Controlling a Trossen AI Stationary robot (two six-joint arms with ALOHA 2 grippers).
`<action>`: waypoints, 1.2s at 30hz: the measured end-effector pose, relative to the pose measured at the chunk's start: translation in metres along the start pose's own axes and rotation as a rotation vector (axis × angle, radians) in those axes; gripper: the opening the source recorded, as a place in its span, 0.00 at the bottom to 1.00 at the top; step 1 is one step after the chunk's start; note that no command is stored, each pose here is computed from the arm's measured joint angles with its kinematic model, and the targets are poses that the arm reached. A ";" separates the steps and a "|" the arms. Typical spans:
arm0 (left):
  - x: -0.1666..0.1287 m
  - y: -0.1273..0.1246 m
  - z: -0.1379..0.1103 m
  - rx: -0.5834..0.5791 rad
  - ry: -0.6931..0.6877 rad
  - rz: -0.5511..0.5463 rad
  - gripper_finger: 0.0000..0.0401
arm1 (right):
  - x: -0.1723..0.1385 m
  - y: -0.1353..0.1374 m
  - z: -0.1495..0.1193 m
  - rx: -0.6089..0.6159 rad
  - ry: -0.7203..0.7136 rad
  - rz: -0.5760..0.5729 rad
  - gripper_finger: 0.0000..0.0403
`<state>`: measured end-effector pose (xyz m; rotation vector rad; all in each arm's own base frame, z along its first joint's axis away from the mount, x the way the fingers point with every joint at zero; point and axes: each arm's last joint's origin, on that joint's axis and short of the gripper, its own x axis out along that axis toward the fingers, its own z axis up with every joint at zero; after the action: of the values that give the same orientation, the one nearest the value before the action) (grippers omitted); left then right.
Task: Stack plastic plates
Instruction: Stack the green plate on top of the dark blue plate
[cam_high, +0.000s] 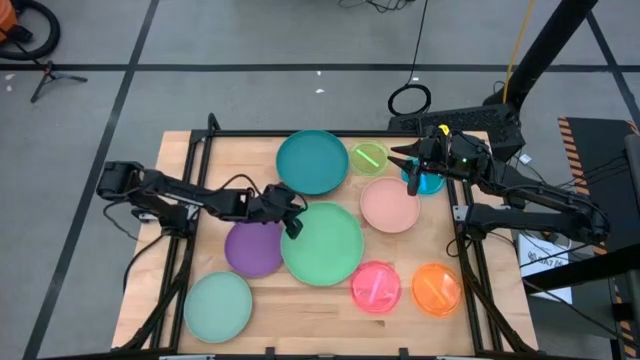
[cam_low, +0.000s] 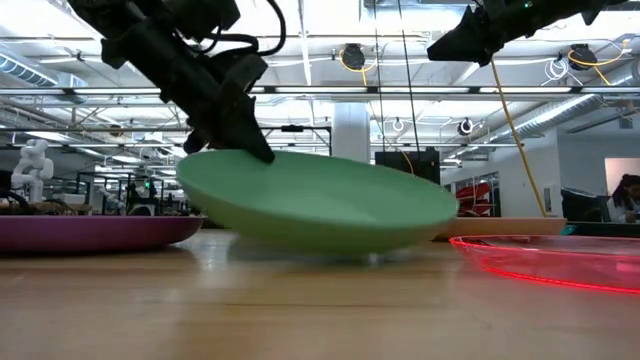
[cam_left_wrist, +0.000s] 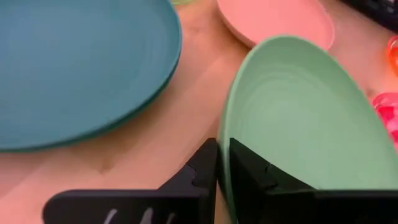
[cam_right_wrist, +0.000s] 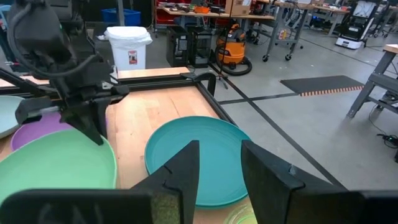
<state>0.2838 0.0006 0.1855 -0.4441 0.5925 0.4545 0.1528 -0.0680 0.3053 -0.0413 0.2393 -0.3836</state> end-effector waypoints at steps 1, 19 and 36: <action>-0.001 0.001 0.001 0.000 -0.001 0.002 0.09 | 0.000 0.000 0.000 0.000 0.000 0.000 0.28; -0.028 0.025 0.038 0.020 -0.134 0.001 0.09 | 0.000 0.000 0.000 0.000 0.000 -0.001 0.28; -0.033 0.101 0.075 -0.026 -0.235 0.224 0.09 | 0.000 0.000 0.000 0.000 0.000 -0.001 0.28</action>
<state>0.2386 0.1117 0.2351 -0.3442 0.4105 0.7185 0.1527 -0.0681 0.3053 -0.0417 0.2395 -0.3842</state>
